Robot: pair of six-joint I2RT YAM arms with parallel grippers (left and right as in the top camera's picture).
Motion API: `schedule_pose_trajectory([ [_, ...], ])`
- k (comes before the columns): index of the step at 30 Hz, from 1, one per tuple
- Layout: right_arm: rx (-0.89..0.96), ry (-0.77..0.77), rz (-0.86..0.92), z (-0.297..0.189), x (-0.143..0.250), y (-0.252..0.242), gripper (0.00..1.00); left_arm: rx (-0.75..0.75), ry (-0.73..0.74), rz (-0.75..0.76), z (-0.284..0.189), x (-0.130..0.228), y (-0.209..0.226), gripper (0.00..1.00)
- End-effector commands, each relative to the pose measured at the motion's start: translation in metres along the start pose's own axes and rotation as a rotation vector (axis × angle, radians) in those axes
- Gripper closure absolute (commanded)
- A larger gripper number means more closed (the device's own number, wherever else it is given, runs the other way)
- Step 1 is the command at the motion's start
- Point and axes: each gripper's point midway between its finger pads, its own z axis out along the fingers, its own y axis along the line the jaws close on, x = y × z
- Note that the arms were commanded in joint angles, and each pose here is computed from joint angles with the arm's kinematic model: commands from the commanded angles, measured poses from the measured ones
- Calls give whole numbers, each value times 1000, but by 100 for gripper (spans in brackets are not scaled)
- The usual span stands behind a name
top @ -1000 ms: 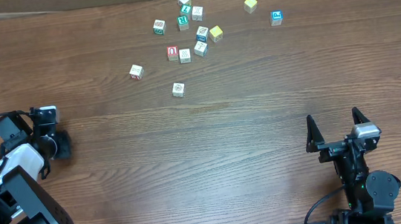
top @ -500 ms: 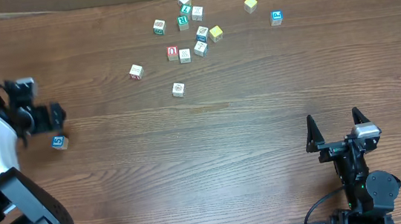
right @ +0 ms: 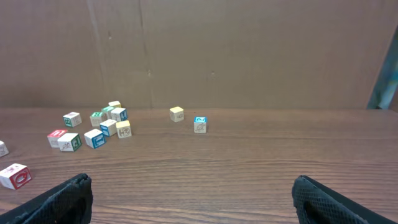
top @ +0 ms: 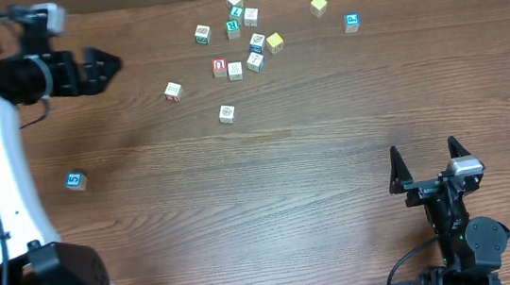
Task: Form a horizontal line
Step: 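Reach the left gripper to the pile and grasp the green R block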
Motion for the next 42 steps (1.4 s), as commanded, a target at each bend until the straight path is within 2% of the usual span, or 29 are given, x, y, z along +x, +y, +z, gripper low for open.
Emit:
schedule_pose_trajectory([
  [1, 2, -2, -2, 0, 2, -1, 0, -159, 132, 149, 53, 9, -4, 0],
  [4, 2, -2, -2, 0, 2, -1, 0, -309, 205, 201, 102, 12, 2, 0],
  [6, 2, -2, -2, 0, 2, -1, 0, -351, 240, 202, 131, 20, 7, 0],
  [9, 2, -2, -2, 0, 2, -1, 0, -331, 313, 180, 183, 45, 16, 0],
  [12, 2, -2, -2, 0, 2, -1, 0, -320, 428, 139, 226, 88, 35, 1],
  [16, 2, -2, -2, 0, 2, -1, 0, -309, 504, 120, 254, 120, 47, 0],
  [17, 2, -2, -2, 0, 2, -1, 0, -308, 509, 119, 257, 123, 49, 4],
  [18, 2, -2, -2, 0, 2, -1, 0, -308, 513, 119, 262, 127, 50, 13],
  [20, 2, -2, -2, 0, 2, -1, 0, -308, 515, 118, 267, 130, 52, 42],
  [21, 2, -2, -2, 0, 2, -1, 0, -308, 512, 119, 267, 129, 53, 50],
  [22, 2, -2, -2, 0, 2, -1, 0, -313, 508, 120, 267, 128, 54, 66],
  [23, 2, -2, -2, 0, 2, -1, 0, -318, 507, 121, 266, 126, 55, 74],
  [28, 2, -2, -2, 0, 2, -1, 0, -344, 523, 124, 257, 121, 56, 95],
  [35, 2, -2, -2, 0, 2, -1, 0, -391, 583, 85, 188, 91, 44, 96],
  [38, 2, -2, -2, 0, 2, -1, 0, -397, 549, 4, 142, 73, 28, 96],
  [42, 2, -2, -2, 0, 2, -1, 0, -367, 467, 1, 77, 51, -7, 96],
])
